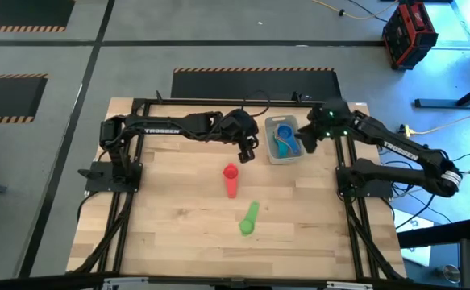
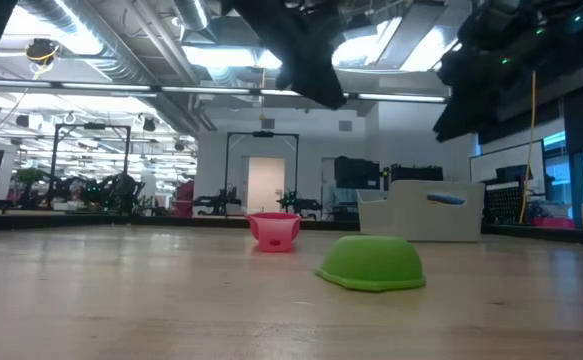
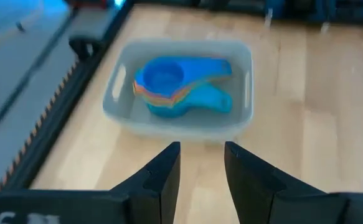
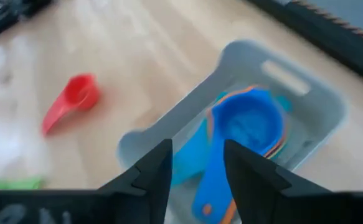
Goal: Nest measuring cups in basket
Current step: Stack the red measuring cup on top of the blue measuring cup in the grey bin
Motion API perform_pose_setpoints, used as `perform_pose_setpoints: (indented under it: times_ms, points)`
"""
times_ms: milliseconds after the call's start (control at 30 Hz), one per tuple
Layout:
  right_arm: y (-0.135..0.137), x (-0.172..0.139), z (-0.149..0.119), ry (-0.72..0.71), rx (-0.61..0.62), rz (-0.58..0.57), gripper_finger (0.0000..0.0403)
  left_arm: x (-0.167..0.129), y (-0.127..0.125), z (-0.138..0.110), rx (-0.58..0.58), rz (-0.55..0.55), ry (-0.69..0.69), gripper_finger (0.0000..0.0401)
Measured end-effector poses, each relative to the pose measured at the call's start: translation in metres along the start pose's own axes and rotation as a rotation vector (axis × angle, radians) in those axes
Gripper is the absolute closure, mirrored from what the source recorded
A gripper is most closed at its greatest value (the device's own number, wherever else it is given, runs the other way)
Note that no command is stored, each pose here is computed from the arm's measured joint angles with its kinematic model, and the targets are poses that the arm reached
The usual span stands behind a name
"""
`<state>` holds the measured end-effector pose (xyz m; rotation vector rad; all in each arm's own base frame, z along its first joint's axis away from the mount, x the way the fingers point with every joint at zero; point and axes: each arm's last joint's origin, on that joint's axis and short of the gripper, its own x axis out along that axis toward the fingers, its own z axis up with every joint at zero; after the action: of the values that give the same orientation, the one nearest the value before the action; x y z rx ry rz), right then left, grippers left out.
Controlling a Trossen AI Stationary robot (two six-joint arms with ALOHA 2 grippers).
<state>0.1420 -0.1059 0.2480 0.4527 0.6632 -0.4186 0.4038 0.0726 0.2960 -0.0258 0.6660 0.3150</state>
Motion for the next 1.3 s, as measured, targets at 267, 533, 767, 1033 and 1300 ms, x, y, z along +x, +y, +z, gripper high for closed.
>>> perform_pose_setpoints:
  times_ms: [267, 533, 767, 1033, 1300]
  points:
    - [0.024, -0.003, -0.023, 0.068, -0.060, 0.108, 0.0254, -0.025, 0.019, -0.012, -0.081, -0.004, 0.183, 0.0284]
    - [0.043, 0.009, -0.040, 0.101, -0.048, 0.205, 0.0254, -0.028, 0.037, -0.037, -0.132, -0.077, 0.454, 0.0284]
    - [0.059, 0.013, -0.047, 0.101, -0.094, 0.289, 0.0254, -0.005, 0.026, -0.053, -0.157, -0.089, 0.578, 0.0282]
    - [0.071, 0.012, -0.049, 0.086, -0.146, 0.353, 0.0254, 0.029, 0.005, -0.074, -0.117, -0.116, 0.673, 0.0282]
    - [0.076, 0.011, -0.051, 0.094, -0.168, 0.375, 0.0254, 0.058, -0.013, -0.097, -0.081, -0.125, 0.766, 0.0282]
